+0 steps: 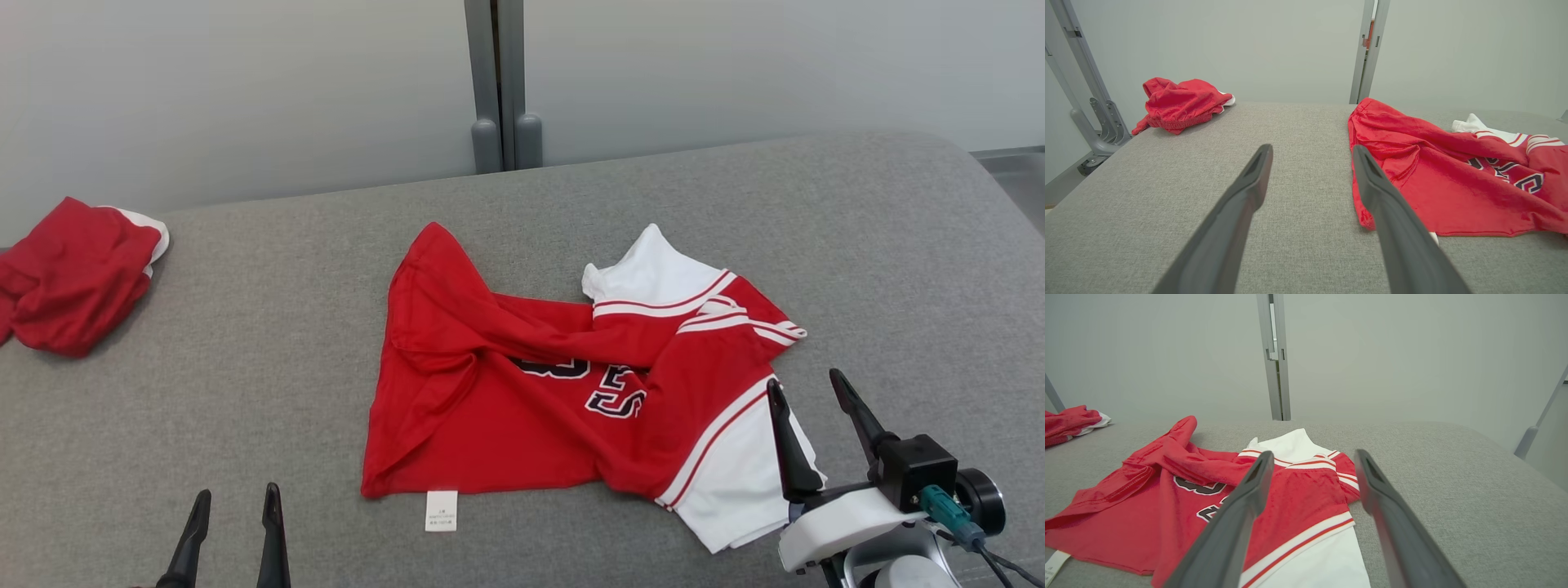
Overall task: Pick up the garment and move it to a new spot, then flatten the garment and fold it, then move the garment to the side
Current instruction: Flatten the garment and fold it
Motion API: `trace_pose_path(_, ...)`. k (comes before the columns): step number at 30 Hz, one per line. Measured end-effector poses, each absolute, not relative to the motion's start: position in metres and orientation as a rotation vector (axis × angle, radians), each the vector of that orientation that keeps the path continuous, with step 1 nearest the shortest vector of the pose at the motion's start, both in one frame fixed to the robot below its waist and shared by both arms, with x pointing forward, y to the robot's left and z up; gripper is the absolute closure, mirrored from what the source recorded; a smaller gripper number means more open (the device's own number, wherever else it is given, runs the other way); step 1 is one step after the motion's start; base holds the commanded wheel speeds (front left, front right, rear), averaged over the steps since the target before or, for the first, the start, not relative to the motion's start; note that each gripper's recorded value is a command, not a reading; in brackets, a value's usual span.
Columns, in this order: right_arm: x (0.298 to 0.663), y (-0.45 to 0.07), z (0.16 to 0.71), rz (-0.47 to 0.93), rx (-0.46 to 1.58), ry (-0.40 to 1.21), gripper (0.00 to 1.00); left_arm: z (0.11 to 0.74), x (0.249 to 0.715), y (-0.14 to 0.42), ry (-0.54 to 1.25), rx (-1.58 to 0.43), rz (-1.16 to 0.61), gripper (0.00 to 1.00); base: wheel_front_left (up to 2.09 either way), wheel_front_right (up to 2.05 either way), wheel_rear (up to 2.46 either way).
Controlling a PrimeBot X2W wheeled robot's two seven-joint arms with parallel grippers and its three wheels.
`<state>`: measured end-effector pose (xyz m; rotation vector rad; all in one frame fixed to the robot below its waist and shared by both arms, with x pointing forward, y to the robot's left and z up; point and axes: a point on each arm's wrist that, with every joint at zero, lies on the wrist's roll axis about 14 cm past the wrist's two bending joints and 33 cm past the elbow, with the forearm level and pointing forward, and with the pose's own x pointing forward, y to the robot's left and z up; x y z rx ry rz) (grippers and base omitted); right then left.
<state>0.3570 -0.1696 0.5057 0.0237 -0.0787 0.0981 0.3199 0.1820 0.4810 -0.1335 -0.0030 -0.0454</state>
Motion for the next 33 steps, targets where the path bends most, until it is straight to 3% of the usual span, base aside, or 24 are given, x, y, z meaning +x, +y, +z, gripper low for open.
trace_pose_path(11,0.356,-0.186,0.503,0.047,0.026,-0.069,0.0,0.46,0.317,0.157,0.069,-0.148,-0.117,0.0,0.0,0.0,0.0)
trace_pose_path(23,0.339,-0.196,0.405,0.045,-0.099,0.421,0.0,0.424,0.332,0.114,0.278,-0.125,-0.272,0.0,0.0,0.0,0.0)
trace_pose_path(28,0.335,-0.204,0.385,0.022,-0.092,0.524,0.0,0.411,0.342,0.106,0.336,-0.125,-0.297,0.0,0.0,0.0,0.0)
trace_pose_path(33,0.341,-0.206,0.382,0.017,-0.092,0.524,0.0,0.394,0.345,0.106,0.396,-0.103,-0.313,0.0,0.0,0.0,0.0)
